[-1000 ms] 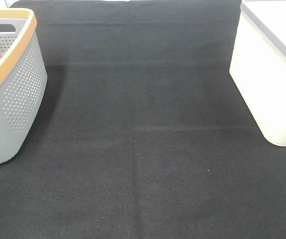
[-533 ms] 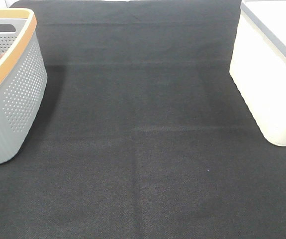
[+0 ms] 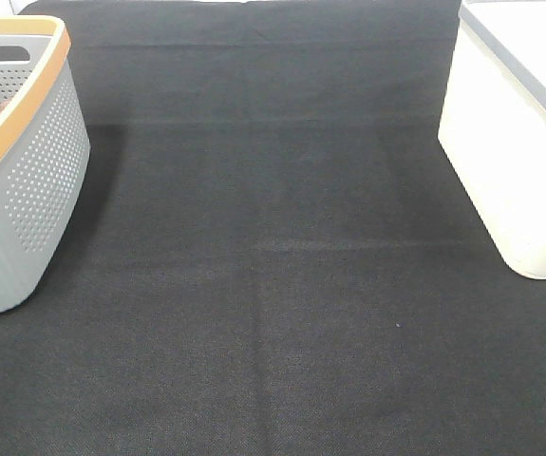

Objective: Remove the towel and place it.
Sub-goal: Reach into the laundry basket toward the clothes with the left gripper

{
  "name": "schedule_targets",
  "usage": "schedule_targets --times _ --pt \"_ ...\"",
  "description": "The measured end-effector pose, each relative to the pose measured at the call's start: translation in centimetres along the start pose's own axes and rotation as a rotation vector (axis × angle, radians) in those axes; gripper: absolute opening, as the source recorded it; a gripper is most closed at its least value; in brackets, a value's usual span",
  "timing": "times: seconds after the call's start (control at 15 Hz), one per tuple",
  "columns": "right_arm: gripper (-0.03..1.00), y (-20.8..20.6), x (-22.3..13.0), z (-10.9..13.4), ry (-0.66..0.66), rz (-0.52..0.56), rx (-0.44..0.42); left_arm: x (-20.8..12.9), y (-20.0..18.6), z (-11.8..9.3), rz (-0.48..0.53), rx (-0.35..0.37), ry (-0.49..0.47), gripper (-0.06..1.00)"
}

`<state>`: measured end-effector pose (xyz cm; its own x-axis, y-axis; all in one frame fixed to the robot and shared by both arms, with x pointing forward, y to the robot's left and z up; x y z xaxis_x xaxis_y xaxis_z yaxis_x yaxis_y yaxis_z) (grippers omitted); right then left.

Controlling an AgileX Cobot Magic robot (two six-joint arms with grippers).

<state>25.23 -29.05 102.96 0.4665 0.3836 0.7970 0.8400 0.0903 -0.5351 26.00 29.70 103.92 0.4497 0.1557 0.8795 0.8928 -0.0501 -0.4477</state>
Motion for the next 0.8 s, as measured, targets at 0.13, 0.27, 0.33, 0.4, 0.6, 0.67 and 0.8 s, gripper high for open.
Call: schedule_targets --times 0.13,0.27,0.33,0.4,0.6,0.67,0.8 --pt "0.89 0.0 0.0 0.0 0.0 0.0 0.0 0.0 0.0 0.0 0.0 0.0 0.0 0.68" --pt "0.89 0.0 0.0 0.0 0.0 0.0 0.0 0.0 0.0 0.0 0.0 0.0 0.0 0.68" --pt "0.89 0.0 0.0 0.0 0.0 0.0 0.0 0.0 0.0 0.0 0.0 0.0 0.0 0.68" --pt "0.89 0.0 0.0 0.0 0.0 0.0 0.0 0.0 0.0 0.0 0.0 0.0 0.0 0.68" --pt "0.89 0.0 0.0 0.0 0.0 0.0 0.0 0.0 0.0 0.0 0.0 0.0 0.0 0.68" --pt "0.89 0.0 0.0 0.0 0.0 0.0 0.0 0.0 0.0 -0.03 0.0 -0.003 -0.001 0.68" --pt "0.89 0.0 0.0 0.0 0.0 0.0 0.0 0.0 0.0 -0.03 0.0 -0.003 -0.002 0.68"
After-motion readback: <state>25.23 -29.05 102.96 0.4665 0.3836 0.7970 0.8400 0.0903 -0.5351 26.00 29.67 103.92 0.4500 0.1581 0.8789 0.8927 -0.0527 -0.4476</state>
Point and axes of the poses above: a point on each arm's last joint axis where the gripper is mounted, y pointing out along that axis toward the gripper, z along the wrist's bending axis when the last joint is at zero, x = y × z, the point moved 3 cm from there along y, pointing out along that axis toward the gripper, and after that the axes turned 14 degrees about -y, right-handed, at the moved point
